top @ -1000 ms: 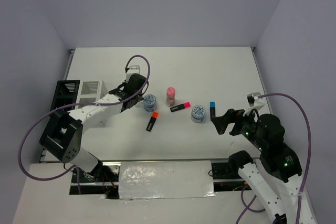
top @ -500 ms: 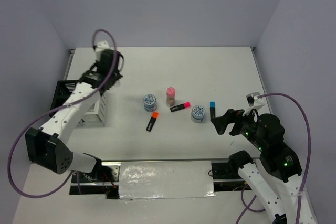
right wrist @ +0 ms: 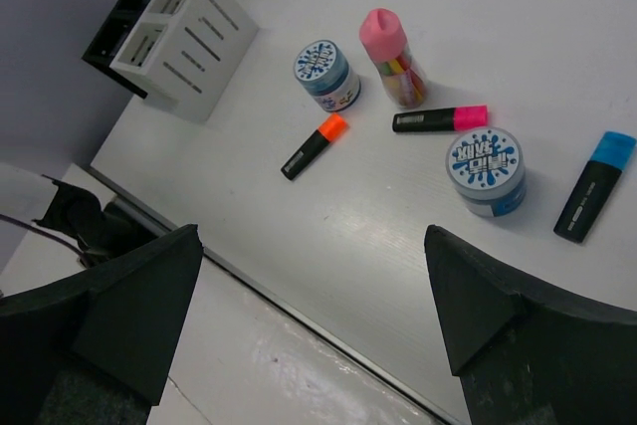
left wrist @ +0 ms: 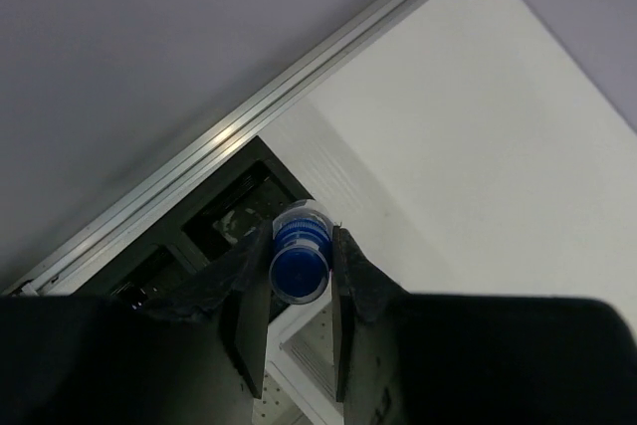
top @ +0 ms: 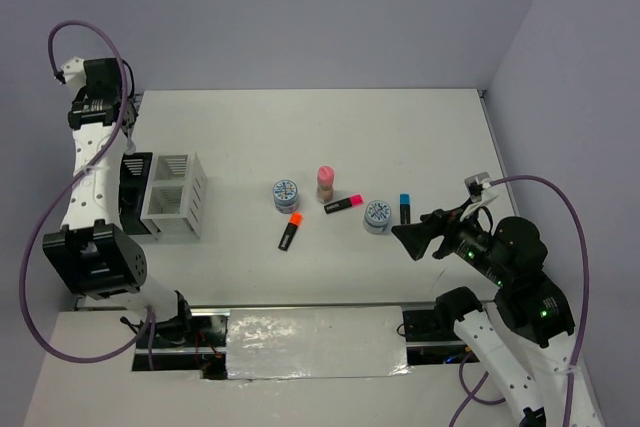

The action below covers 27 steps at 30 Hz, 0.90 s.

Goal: Sort the stationery into containers
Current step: Place the stationery in the storage box.

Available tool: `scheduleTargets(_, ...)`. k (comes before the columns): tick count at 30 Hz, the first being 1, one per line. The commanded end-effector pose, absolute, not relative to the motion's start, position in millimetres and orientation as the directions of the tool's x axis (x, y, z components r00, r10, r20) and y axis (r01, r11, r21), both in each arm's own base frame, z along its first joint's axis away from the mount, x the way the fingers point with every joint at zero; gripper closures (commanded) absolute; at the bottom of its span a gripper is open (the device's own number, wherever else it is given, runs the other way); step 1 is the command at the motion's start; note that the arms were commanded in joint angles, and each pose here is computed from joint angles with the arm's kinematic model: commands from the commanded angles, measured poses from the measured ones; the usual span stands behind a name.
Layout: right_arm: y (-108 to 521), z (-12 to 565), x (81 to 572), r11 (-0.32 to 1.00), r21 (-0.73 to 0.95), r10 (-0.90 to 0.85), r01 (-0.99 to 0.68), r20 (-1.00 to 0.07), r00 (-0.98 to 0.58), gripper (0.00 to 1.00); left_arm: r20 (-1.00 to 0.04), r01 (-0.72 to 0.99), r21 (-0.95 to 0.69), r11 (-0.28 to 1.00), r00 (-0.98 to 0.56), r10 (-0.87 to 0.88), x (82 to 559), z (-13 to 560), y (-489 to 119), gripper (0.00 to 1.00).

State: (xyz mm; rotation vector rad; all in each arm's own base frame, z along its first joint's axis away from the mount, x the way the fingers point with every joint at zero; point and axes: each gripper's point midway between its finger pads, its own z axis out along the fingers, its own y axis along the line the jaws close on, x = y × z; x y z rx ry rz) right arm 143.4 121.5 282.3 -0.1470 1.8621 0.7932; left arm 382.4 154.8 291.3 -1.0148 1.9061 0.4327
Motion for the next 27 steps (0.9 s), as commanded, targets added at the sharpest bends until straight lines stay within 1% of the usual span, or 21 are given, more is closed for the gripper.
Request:
scheduleTargets(1, 128.9, 292.3, 142.2, 0.737, 0.453, 0.264, -0.502, -0.876, -0.403, 0.00, -0.832, -0.793, -0.111, 0.599, -0.256, -0.493, 393.3, 276.7, 166.2, 1.00)
scheduleTargets(5, 126.3, 286.3, 146.7, 0.754, 0.445, 0.260, -0.483, -0.877, -0.403, 0.00, -0.805, -0.835, -0.087, 0.543, -0.262, -0.533, 390.3, 256.9, 170.5, 1.00)
scheduleTargets(12, 127.5, 284.0, 147.8, 0.751, 0.446, 0.258, -0.486, -0.877, -0.406, 0.00, -0.776, -0.843, -0.067, 0.533, -0.292, -0.560, 387.7, 222.4, 167.9, 1.00)
scheduleTargets(15, 127.9, 282.8, 147.7, 0.751, 0.447, 0.255, -0.486, -0.875, -0.411, 0.00, -0.777, -0.850, -0.059, 0.524, -0.290, -0.558, 386.5, 222.5, 170.2, 1.00)
scheduleTargets(16, 128.0, 284.1, 147.2, 0.750, 0.446, 0.255, -0.489, -0.876, -0.409, 0.00, -0.781, -0.850, -0.056, 0.523, -0.289, -0.553, 386.2, 223.5, 170.6, 0.98)
scheduleTargets(17, 127.8, 283.7, 147.3, 0.751, 0.446, 0.255, -0.487, -0.876, -0.410, 0.00, -0.782, -0.851, -0.049, 0.522, -0.292, -0.550, 384.6, 221.3, 171.7, 0.90)
scheduleTargets(18, 127.8, 284.7, 147.3, 0.750, 0.447, 0.257, -0.487, -0.876, -0.408, 0.00, -0.790, -0.851, -0.053, 0.522, -0.283, -0.543, 384.8, 224.3, 172.2, 0.85)
scheduleTargets(19, 127.9, 284.8, 147.3, 0.750, 0.448, 0.258, -0.487, -0.875, -0.409, 0.00, -0.788, -0.855, -0.051, 0.516, -0.283, -0.546, 382.8, 223.2, 172.3, 0.72)
scheduleTargets(20, 127.6, 285.3, 146.9, 0.750, 0.449, 0.260, -0.486, -0.875, -0.408, 0.00, -0.789, -0.861, -0.040, 0.507, -0.284, -0.545, 379.8, 221.8, 173.5, 0.62)
scheduleTargets(21, 127.9, 285.7, 146.8, 0.748, 0.452, 0.263, -0.486, -0.874, -0.408, 0.00, -0.783, -0.868, -0.036, 0.495, -0.283, -0.553, 375.9, 220.0, 173.8, 0.42)
scheduleTargets(23, 128.1, 286.8, 147.0, 0.746, 0.455, 0.268, -0.487, -0.874, -0.406, 0.00, -0.784, -0.878, -0.033, 0.477, -0.273, -0.558, 371.5, 219.6, 174.7, 0.18)
scheduleTargets(24, 128.6, 287.3, 147.3, 0.744, 0.456, 0.269, -0.488, -0.874, -0.406, 0.00, -0.780, -0.881, -0.024, 0.472, -0.278, -0.561, 368.3, 218.1, 174.5, 0.02)
scheduleTargets(25, 128.6, 287.3, 147.3, 0.744, 0.457, 0.270, -0.487, -0.873, -0.406, 0.00, -0.780, -0.881, -0.022, 0.473, -0.280, -0.559, 367.5, 218.6, 174.0, 0.01)
scheduleTargets(27, 128.9, 286.6, 148.0, 0.745, 0.458, 0.269, -0.486, -0.871, -0.410, 0.00, -0.780, -0.877, -0.026, 0.480, -0.282, -0.559, 366.6, 220.6, 172.6, 0.01)
